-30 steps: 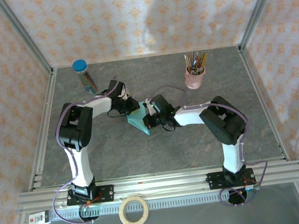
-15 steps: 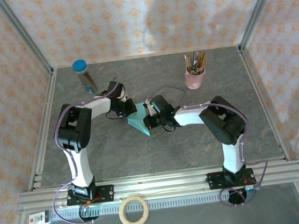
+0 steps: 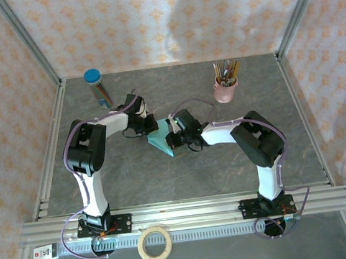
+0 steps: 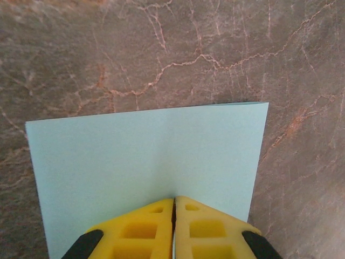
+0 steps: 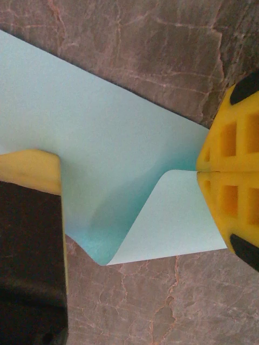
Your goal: Fold a paper plane with a square sheet of paper (pick it up from the middle)
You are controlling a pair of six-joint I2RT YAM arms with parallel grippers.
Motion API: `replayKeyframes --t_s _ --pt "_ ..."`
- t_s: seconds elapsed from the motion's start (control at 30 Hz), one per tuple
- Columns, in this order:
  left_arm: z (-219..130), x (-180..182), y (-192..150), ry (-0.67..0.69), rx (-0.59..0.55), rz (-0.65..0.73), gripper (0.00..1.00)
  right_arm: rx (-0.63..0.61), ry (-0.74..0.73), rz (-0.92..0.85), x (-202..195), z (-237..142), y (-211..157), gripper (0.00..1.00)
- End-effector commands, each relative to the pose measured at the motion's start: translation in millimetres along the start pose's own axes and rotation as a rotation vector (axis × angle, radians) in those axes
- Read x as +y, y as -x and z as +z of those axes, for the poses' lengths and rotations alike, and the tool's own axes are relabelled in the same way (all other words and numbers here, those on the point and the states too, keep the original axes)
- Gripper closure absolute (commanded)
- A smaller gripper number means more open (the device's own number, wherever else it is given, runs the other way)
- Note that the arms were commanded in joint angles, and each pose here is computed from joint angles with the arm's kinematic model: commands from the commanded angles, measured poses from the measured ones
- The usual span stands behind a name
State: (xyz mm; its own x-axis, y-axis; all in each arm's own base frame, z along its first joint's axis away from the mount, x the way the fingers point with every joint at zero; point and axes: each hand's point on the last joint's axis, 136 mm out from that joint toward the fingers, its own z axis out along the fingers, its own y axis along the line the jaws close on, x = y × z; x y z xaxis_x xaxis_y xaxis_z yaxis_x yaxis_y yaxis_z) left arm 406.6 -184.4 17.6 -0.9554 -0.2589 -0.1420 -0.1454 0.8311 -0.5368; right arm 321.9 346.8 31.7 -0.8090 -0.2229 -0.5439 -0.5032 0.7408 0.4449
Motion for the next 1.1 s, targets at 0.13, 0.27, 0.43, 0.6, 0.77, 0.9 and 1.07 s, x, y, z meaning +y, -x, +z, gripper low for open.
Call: replayKeyframes --t_s 0.13,0.27,0.43,0.6,0.77,0.9,1.07 --pt "18.5 37.8 -30.6 0.117 0.105 -0.033 0.90 0.027 -0.015 0.014 -5.8 9.3 -0.8 0.98" --pt "17.5 35.8 -29.3 0.113 0.102 -0.032 0.90 0.041 -0.020 0.017 -7.4 9.8 -4.6 0.98" --pt "13.2 28.2 -21.6 0.101 0.084 -0.028 0.90 0.056 -0.032 0.018 -9.9 9.5 -8.6 0.98" --pt "-5.6 6.3 1.6 0.068 0.003 -0.027 0.89 0.051 -0.037 0.022 -9.7 7.1 -7.6 0.98" --pt "-41.6 -28.9 21.5 -0.037 -0.118 -0.050 0.83 0.054 -0.030 0.031 -8.5 7.1 -7.7 0.98" --pt "-51.3 -35.7 7.2 -0.124 -0.138 -0.122 0.81 0.059 -0.029 0.042 -9.4 7.7 -9.1 0.98" --pt "-55.3 -35.2 -17.2 -0.210 -0.127 -0.212 0.81 0.069 -0.024 0.050 -9.3 9.3 -11.5 0.98"
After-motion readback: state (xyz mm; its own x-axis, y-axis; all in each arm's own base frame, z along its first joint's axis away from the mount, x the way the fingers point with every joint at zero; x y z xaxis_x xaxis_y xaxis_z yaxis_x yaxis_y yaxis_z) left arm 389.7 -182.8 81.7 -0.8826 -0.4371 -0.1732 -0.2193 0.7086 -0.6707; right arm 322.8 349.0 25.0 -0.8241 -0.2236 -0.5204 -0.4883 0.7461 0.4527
